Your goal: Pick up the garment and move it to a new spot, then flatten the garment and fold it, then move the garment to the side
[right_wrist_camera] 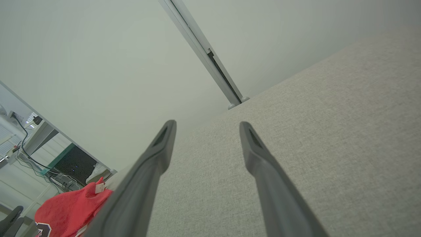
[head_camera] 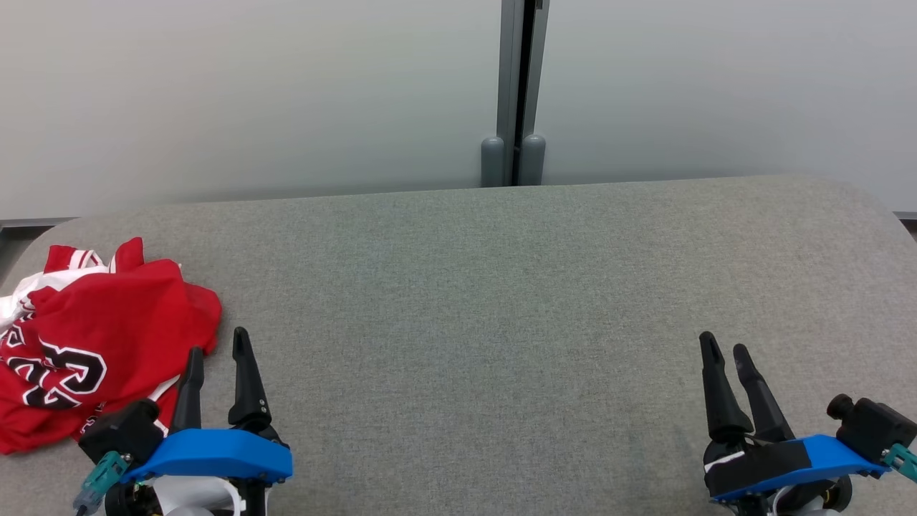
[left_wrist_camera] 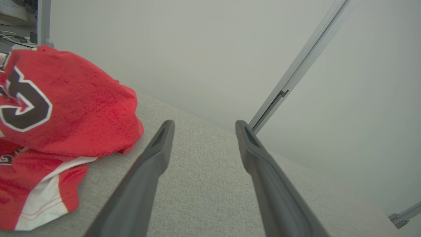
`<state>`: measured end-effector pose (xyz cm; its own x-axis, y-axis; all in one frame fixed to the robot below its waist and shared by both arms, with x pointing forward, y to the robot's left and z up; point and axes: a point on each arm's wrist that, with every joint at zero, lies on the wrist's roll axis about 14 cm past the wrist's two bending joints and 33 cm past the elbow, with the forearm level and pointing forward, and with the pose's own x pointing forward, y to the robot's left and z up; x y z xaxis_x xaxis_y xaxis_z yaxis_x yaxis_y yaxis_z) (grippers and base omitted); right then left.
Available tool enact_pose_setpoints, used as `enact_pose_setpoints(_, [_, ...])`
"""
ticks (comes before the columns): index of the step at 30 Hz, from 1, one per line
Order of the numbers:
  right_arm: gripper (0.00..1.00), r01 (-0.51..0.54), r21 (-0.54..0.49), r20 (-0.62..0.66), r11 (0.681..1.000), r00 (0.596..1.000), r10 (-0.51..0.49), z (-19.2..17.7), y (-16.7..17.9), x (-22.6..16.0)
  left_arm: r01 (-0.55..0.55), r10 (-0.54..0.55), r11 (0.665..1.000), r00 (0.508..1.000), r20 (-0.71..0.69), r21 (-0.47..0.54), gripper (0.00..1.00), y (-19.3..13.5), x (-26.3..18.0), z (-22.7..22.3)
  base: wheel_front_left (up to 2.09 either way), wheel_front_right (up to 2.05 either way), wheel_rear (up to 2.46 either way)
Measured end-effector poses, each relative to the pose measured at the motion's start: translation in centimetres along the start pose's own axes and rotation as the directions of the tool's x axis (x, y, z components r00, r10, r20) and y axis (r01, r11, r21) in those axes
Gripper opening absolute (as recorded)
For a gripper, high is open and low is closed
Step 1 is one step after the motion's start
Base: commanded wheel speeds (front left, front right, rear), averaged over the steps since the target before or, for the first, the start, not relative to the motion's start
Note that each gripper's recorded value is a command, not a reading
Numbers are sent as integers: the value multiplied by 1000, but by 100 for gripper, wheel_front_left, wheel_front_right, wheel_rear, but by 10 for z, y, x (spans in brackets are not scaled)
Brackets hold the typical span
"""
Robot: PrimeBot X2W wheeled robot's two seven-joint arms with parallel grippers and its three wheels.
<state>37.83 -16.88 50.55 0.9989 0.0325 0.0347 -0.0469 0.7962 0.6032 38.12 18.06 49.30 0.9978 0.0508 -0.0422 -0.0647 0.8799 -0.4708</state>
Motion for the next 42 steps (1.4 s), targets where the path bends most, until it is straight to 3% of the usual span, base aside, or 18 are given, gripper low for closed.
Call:
enact_pose_setpoints(19, [100,-40,-179,5,983,999,41,-2,7,-2,21,-25,983,999,21,184,100,-5,1,-1,0,0,0])
enact_pose_setpoints(42, [100,-82,-361,-6,929,996,85,-7,14,-5,22,-31,935,999,22,355,100,-2,-2,-8,0,0,0])
